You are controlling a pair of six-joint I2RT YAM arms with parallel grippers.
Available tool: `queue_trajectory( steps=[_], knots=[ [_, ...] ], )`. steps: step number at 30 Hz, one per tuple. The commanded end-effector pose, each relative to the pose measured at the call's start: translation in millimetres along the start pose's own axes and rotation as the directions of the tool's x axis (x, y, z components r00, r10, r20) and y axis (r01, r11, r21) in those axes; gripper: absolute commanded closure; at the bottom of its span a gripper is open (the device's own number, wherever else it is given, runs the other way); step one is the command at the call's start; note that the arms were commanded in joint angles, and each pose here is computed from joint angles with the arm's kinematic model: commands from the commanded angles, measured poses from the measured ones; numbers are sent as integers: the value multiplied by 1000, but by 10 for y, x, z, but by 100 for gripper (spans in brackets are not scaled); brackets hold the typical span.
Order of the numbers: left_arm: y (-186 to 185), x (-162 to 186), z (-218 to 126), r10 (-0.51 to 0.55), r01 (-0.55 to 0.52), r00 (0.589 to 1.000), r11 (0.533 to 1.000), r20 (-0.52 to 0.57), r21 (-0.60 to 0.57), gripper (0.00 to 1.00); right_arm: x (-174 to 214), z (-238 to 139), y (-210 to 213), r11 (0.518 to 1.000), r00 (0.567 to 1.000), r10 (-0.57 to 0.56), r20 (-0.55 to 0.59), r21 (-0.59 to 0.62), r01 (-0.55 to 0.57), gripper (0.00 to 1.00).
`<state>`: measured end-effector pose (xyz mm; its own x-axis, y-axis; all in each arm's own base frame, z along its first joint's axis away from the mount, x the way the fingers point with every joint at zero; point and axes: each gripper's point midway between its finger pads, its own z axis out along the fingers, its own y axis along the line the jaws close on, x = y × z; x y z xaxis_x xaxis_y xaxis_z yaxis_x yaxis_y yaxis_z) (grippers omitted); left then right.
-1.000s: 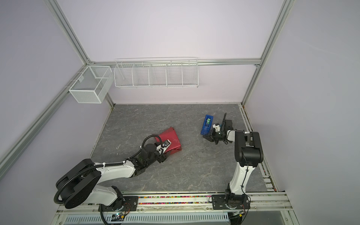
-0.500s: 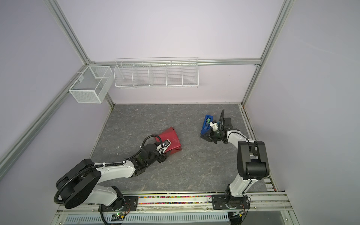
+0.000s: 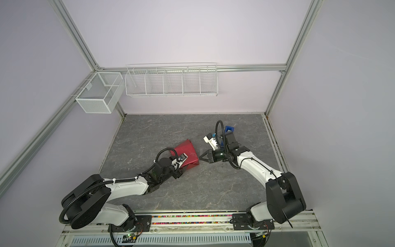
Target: Wrap the gift box in paper
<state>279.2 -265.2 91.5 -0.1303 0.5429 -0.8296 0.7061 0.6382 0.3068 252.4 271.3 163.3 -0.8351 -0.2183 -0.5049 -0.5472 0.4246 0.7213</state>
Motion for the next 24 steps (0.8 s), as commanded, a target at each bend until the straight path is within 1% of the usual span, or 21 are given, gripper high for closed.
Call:
queue_trajectory(
  steps=[1,7,12,13,15,24],
  knots=[
    [-3,37,2,-12,12,1000,1000,-7,-7,29,24,143,12,988,987,-157,33,-1,157,93],
    [-9,39,2,-12,12,1000,1000,-9,-5,29,55,450,-25,985,986,-168,-13,-47,167,93],
    [2,28,-1,-15,14,1000,1000,-6,-9,29,59,613,11,979,982,-189,-31,-88,185,93],
    [-2,35,3,-15,15,1000,1000,-8,-8,29,-23,632,56,974,978,-207,-19,-98,204,94],
    [-2,28,-2,-15,15,1000,1000,-7,-7,29,-50,676,53,971,976,-215,-17,-107,212,93],
    [1,29,0,-17,17,1000,1000,-8,-9,29,50,881,-79,973,982,-181,-62,-159,169,93]
  ],
)
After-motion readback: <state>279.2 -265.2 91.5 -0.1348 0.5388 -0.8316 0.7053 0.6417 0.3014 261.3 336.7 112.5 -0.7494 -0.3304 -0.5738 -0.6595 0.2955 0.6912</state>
